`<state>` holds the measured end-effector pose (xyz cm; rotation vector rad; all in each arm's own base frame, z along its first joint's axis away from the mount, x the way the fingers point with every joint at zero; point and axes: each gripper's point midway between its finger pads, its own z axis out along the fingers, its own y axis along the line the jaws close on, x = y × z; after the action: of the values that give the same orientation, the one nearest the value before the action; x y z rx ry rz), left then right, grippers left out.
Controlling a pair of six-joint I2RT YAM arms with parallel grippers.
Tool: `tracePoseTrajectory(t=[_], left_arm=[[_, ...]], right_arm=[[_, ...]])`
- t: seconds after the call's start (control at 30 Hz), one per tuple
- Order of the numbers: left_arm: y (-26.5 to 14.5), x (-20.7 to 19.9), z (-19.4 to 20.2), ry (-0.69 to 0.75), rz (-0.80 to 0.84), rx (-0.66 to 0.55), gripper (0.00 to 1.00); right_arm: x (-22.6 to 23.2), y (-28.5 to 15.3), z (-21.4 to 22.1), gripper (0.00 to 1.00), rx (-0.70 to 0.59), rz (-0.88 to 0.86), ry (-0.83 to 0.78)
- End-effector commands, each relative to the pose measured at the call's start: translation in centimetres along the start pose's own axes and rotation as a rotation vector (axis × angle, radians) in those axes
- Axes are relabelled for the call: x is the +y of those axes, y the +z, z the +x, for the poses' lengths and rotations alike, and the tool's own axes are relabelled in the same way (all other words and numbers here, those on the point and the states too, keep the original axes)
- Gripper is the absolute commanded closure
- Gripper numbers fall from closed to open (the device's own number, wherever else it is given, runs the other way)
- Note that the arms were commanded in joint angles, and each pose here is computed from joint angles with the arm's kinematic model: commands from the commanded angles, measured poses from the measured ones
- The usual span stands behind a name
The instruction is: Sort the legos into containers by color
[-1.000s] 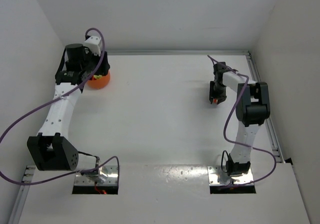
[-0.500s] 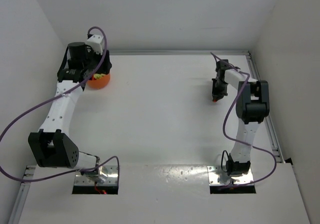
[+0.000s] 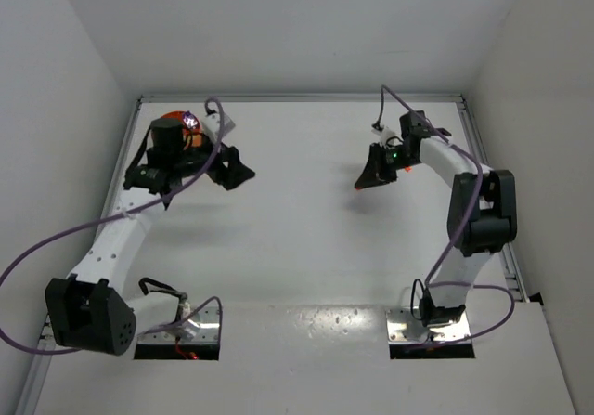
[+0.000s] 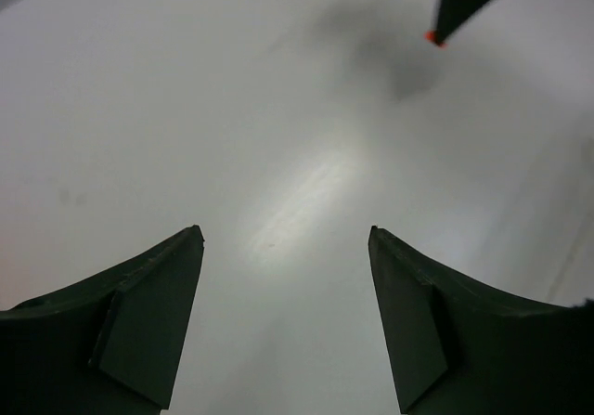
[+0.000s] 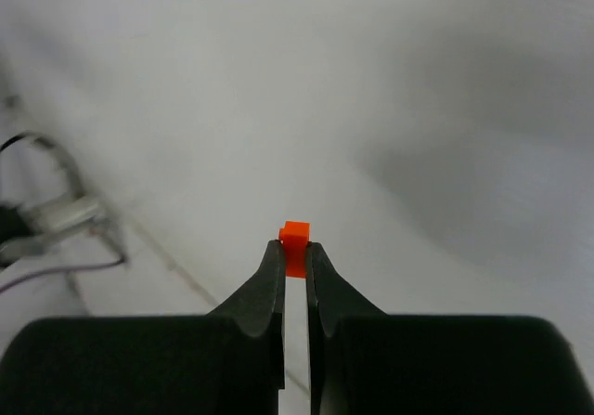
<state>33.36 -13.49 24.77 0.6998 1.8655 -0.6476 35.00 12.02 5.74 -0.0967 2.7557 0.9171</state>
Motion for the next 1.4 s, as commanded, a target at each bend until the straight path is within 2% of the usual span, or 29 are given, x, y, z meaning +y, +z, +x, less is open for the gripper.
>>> tracePoseTrajectory(t=[0.0,0.13,0.2,0.27,0.4,0.57,0.7,0.97,1.1,1.27,1.37], left_arm=[[0.3,-7.9,-1.0,0.088,0.299,-0.080,0.22],[2.2,-11.6,-0.1,0.052,0.327,-0.055,0.21],[2.7,-13.5,-1.1,0.073,0.364,-0.058,0.21],[3.8,-13.4,-1.1,0.090,0.336,-0.031,0.21],[5.1,-15.9,-2.7,0.190,0.367,-0.043,0.21],[7.5,-15.0,-2.5,0.255,0.259,-0.012,0.21],[8.6,-16.6,-2.8,0.280,0.289,-0.007,0.21],[9.4,-15.8,-2.1,0.300,0.248,0.017,0.21],[8.9,-17.6,-1.5,0.395,0.326,0.024,0.21],[8.5,-20.8,-1.2,0.406,0.463,0.011,0.23],[8.7,-20.9,-0.5,0.400,0.477,0.029,0.23]], right_arm=[[12.5,-4.9,0.5,1.00,-0.046,-0.504,-0.204],[15.7,-6.7,1.6,1.00,-0.057,-0.589,-0.223],[16.7,-7.2,1.7,1.00,-0.052,-0.618,-0.211],[17.7,-7.9,2.1,1.00,-0.042,-0.664,-0.225],[18.5,-8.5,2.3,1.00,-0.044,-0.678,-0.247],[18.3,-8.1,3.5,1.00,-0.042,-0.663,-0.223],[18.6,-8.2,3.1,1.00,-0.046,-0.669,-0.189],[18.3,-6.9,3.4,1.00,-0.021,-0.700,-0.122],[18.6,-7.3,3.1,1.00,-0.027,-0.701,-0.135],[18.9,-7.6,3.1,1.00,-0.019,-0.689,-0.221],[18.7,-6.8,4.6,1.00,-0.009,-0.677,-0.237]])
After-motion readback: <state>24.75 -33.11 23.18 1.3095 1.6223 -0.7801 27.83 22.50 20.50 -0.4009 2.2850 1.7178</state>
